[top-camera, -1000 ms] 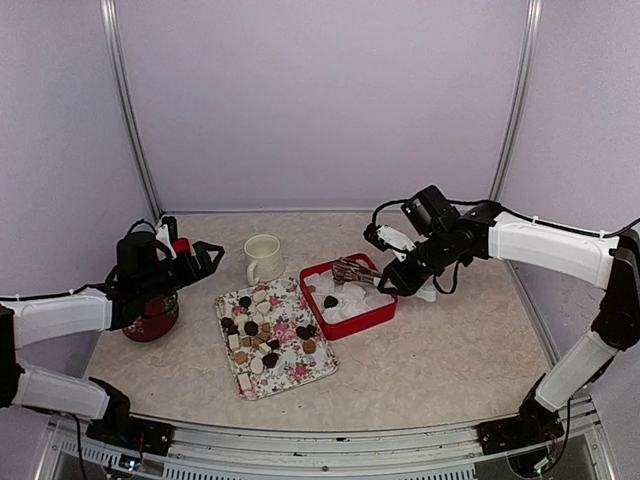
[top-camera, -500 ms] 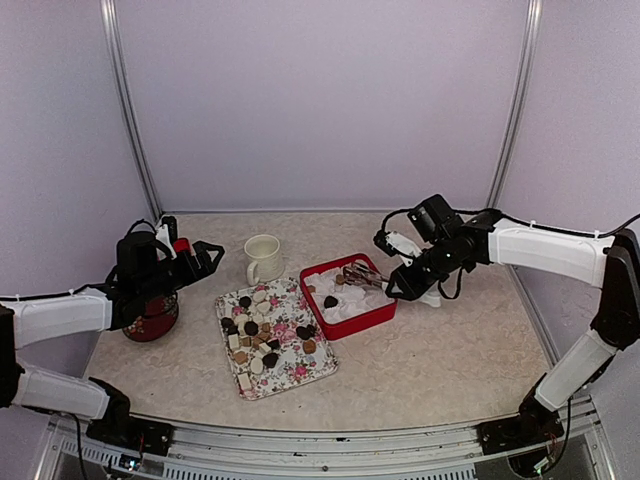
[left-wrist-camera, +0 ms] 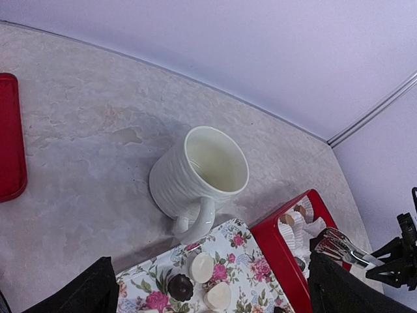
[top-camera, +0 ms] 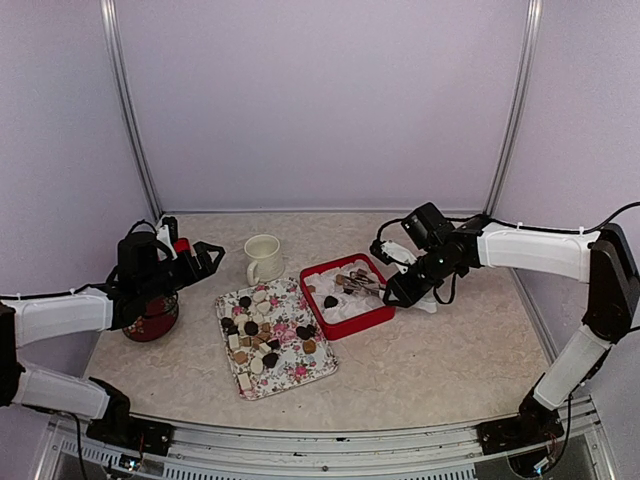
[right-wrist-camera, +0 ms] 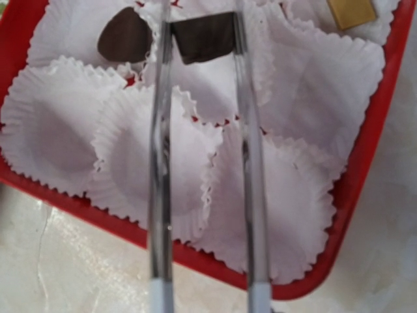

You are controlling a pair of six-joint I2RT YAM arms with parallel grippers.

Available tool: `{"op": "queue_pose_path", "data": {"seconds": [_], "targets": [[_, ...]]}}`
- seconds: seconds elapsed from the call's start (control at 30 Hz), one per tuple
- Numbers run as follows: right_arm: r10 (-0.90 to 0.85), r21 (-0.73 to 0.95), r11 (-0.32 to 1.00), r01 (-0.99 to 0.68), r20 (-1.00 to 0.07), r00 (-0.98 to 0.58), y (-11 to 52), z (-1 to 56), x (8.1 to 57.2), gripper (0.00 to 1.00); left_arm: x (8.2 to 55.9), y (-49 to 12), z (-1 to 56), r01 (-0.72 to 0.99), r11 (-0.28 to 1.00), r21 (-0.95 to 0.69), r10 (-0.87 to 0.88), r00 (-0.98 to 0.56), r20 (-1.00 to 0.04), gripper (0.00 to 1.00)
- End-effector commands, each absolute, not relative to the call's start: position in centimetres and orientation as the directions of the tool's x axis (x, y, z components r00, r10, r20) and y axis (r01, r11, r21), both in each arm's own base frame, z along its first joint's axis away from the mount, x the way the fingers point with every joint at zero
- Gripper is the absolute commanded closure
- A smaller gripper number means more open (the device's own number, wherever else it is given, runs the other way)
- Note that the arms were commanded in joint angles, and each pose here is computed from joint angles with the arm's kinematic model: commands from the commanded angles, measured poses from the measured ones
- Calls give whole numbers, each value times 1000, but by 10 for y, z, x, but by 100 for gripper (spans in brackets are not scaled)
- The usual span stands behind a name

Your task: Pack the chocolate

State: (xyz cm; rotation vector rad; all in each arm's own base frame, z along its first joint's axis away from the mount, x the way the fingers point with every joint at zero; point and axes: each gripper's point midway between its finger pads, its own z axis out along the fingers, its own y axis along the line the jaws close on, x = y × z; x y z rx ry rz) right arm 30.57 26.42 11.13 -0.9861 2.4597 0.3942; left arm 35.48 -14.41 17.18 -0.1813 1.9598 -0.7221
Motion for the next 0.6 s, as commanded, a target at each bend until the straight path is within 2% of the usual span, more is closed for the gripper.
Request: {"op": "queue_pose_path", "data": {"seconds": [0.0, 0.3, 0.57], "targets": [[-561, 101, 703, -704, -529, -636, 266, 114, 309, 64, 360, -143, 179, 186, 813, -552, -421, -468, -777, 1], [-557, 96, 698, -709, -550, -623, 267, 130, 311, 62, 359, -145, 179, 191, 808, -558, -423, -471, -774, 1], [-569, 89, 620, -780, -634, -525, 293, 173, 307, 62, 358, -143, 180, 190, 810, -554, -421, -469, -776, 1]]}}
